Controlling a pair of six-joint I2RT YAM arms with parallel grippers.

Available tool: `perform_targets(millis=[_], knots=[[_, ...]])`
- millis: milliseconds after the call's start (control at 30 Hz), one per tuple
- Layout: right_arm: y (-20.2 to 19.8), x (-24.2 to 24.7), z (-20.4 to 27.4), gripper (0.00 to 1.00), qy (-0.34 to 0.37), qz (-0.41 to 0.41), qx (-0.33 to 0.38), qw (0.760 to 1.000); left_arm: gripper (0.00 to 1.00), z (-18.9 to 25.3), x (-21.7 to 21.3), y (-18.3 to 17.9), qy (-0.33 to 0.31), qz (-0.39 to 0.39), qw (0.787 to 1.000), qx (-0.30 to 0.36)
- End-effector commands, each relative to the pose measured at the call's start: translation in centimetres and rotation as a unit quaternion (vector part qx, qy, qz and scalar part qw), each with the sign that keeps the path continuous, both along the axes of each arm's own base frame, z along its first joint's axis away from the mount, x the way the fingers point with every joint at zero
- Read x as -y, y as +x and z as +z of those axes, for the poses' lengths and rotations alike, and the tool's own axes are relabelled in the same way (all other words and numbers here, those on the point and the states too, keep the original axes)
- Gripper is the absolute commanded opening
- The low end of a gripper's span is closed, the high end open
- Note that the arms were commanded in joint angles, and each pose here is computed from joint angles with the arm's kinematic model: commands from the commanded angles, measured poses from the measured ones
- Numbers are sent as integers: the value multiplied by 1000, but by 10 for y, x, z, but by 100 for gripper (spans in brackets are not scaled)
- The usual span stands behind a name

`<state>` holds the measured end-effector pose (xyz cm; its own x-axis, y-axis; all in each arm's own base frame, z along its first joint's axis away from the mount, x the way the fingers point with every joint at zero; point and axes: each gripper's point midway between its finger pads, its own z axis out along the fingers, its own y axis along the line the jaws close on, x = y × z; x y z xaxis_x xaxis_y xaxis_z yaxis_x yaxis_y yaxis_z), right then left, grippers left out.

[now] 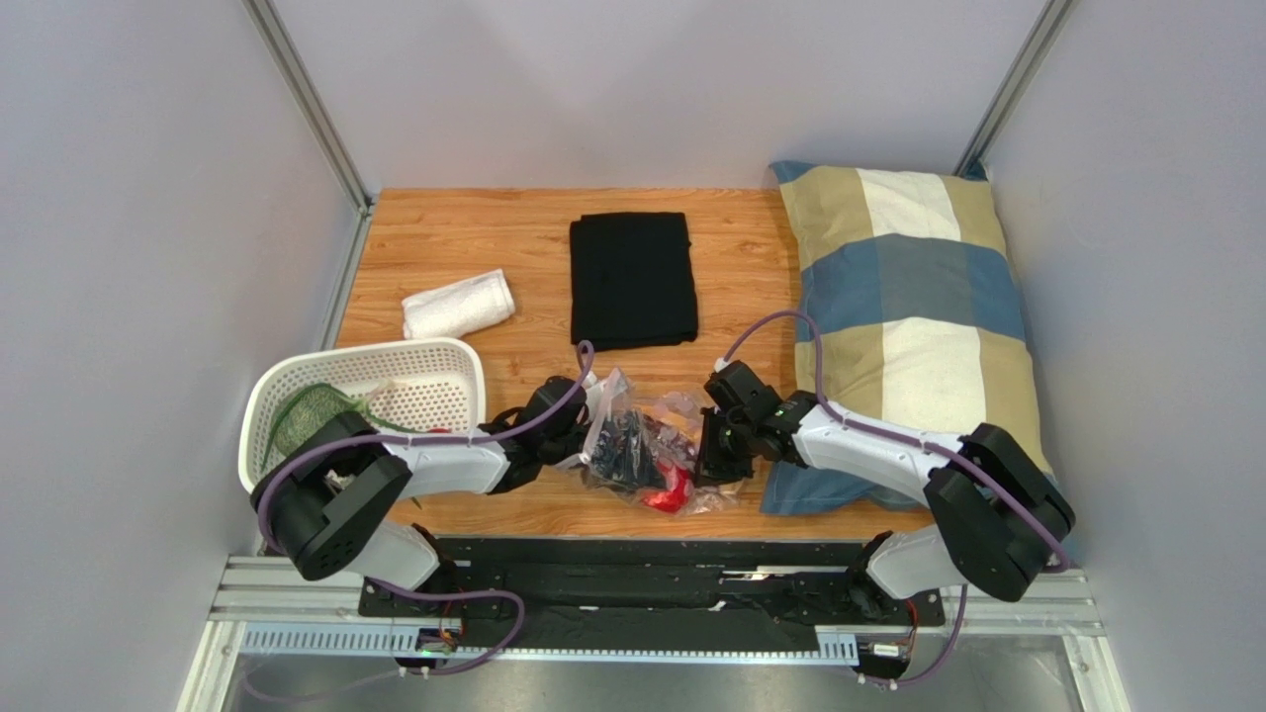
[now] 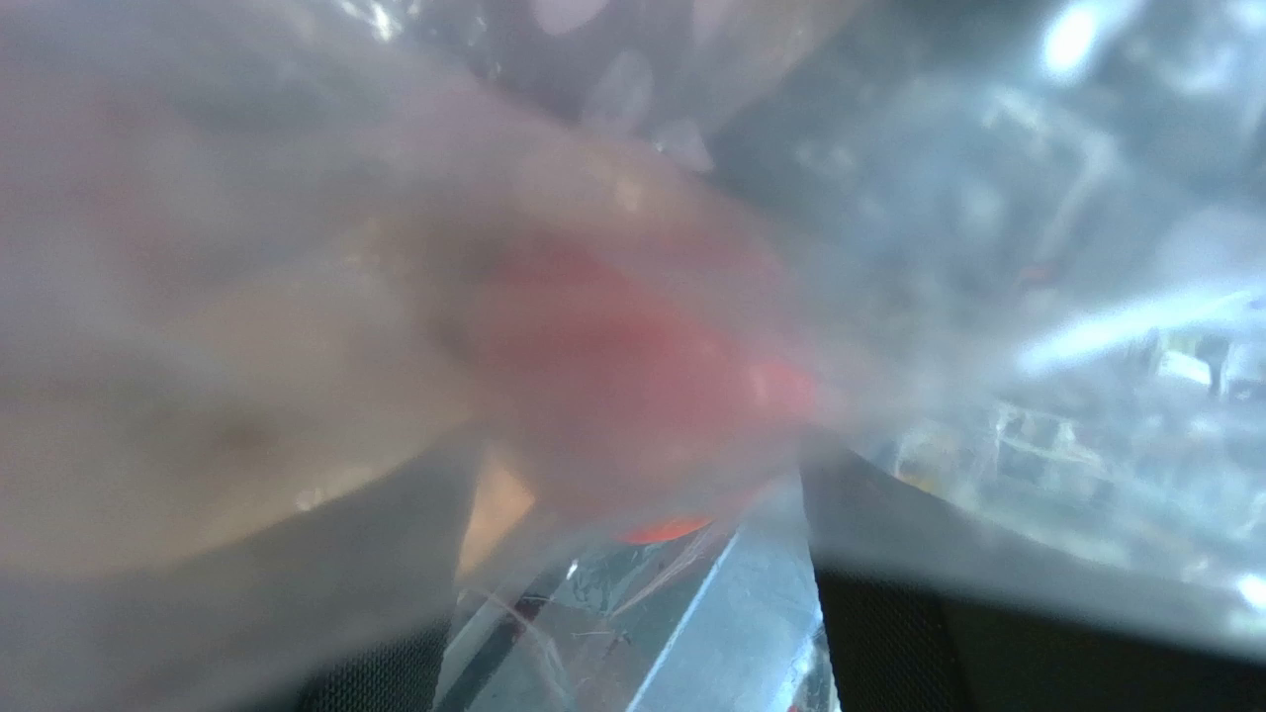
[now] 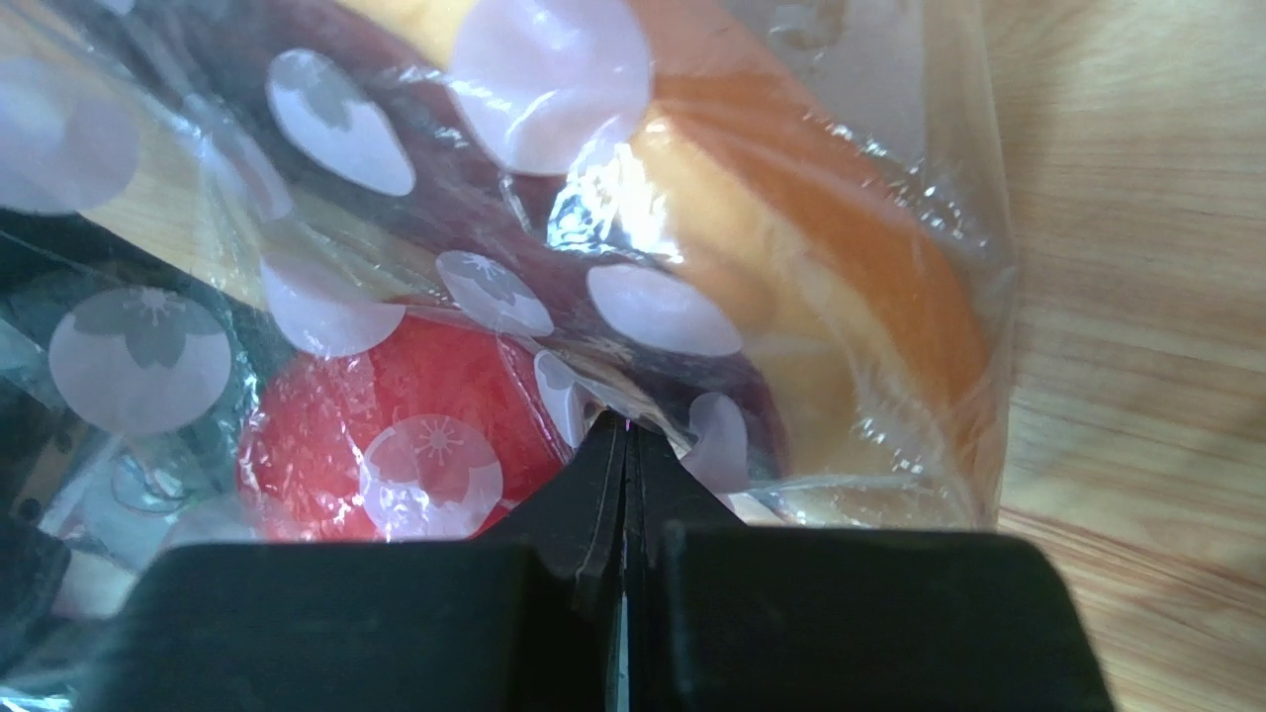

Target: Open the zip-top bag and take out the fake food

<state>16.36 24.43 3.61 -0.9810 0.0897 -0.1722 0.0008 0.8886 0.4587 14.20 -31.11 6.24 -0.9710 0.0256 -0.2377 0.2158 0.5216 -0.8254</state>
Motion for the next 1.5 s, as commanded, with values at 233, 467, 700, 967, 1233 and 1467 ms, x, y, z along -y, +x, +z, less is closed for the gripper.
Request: perform_targets(millis=[233, 467, 700, 967, 1233, 1467], knots=[[-5, -36, -3, 0, 57, 12, -20, 998, 82, 4, 23, 7, -23, -13, 999, 21], [-9, -50, -1, 0, 58, 37, -18, 997, 76, 8, 39, 10, -36, -35, 998, 27], [-8, -35, 1, 0, 29, 44, 2, 999, 41, 13, 31, 16, -19, -14, 998, 55], [-5, -8, 9, 0, 1, 36, 35, 999, 0, 26, 2, 14, 49, -17, 993, 104], [9, 30, 1, 0, -22, -3, 44, 999, 0, 42, -33, 7, 104, -3, 986, 131], [12, 3, 39, 0, 39, 36, 46, 998, 45, 34, -25, 2, 91, -5, 991, 102]])
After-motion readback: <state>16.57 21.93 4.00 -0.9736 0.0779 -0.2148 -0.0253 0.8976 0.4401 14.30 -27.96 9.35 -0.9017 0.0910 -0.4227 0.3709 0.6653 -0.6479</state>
